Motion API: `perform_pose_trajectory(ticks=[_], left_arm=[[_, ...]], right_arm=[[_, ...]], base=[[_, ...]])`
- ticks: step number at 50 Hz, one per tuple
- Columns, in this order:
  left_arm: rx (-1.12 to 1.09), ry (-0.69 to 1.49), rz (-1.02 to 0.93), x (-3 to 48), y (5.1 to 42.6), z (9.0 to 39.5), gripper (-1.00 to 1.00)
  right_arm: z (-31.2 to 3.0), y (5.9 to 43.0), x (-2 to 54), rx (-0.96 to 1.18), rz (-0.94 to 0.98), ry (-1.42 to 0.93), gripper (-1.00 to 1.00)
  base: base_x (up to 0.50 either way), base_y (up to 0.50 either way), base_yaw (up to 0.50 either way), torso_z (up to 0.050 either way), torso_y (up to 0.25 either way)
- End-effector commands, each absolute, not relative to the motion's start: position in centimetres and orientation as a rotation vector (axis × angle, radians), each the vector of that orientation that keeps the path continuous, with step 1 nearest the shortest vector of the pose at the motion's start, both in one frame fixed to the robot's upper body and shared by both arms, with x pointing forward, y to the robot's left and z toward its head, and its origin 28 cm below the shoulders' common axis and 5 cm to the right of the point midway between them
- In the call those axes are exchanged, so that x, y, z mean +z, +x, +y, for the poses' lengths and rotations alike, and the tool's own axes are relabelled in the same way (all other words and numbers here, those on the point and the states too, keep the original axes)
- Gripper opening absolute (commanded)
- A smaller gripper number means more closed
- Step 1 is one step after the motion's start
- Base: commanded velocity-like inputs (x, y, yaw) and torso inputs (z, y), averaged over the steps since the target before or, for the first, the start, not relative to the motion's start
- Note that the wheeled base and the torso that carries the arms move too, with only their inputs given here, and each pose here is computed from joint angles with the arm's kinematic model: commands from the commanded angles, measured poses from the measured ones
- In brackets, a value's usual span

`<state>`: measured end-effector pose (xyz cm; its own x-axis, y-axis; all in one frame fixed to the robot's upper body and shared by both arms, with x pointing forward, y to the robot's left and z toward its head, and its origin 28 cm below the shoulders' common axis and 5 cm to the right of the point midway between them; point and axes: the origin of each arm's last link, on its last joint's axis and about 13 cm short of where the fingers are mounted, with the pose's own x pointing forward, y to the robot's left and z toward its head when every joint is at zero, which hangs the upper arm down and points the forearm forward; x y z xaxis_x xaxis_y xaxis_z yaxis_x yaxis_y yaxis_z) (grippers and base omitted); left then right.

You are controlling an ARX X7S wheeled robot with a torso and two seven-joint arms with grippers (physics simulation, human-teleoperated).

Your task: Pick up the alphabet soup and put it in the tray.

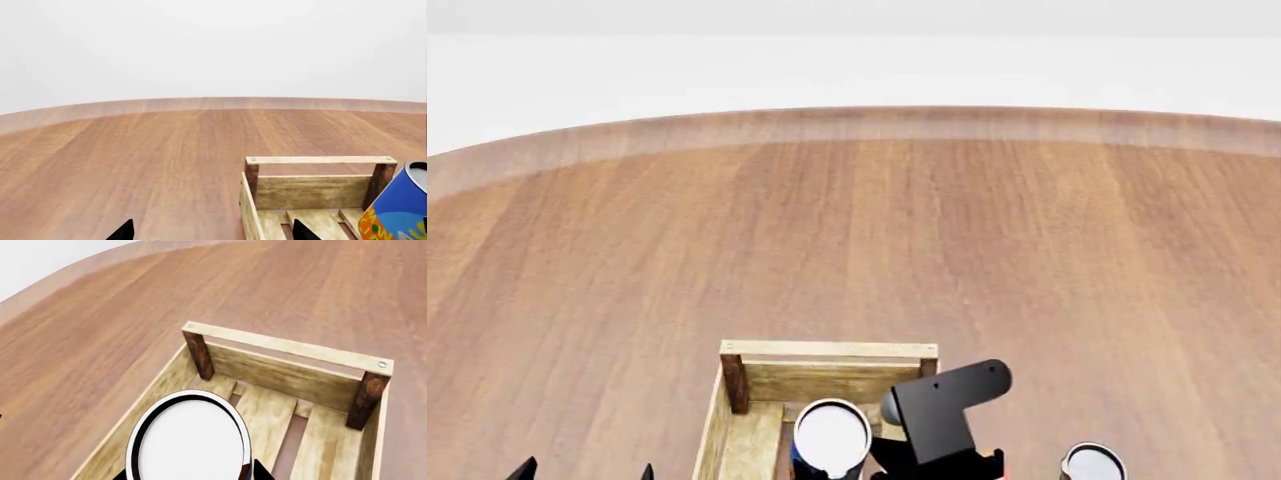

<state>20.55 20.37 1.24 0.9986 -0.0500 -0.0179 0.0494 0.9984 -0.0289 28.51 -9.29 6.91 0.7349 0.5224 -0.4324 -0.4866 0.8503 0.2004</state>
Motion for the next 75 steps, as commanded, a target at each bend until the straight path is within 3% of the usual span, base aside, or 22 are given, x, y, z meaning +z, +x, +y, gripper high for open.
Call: perform_pose_trajectory(ticks=[1, 75], left_arm=[[-0.050, -0.031, 0.017, 1.3, 20.5, 20.4, 1.00], [-0.056, -0.030, 0.016, 1.2, 20.6, 20.4, 1.00]], right_arm=[[-9.0, 29.1, 5.9, 0.565, 0.517, 0.061, -1.00], [-8.8, 29.5, 3.4, 0.549, 0.626, 0.041, -1.00]], base=[[0.00, 0.00, 0.00, 0.000, 0.000], [0.00, 0.00, 0.00, 0.000, 0.001]])
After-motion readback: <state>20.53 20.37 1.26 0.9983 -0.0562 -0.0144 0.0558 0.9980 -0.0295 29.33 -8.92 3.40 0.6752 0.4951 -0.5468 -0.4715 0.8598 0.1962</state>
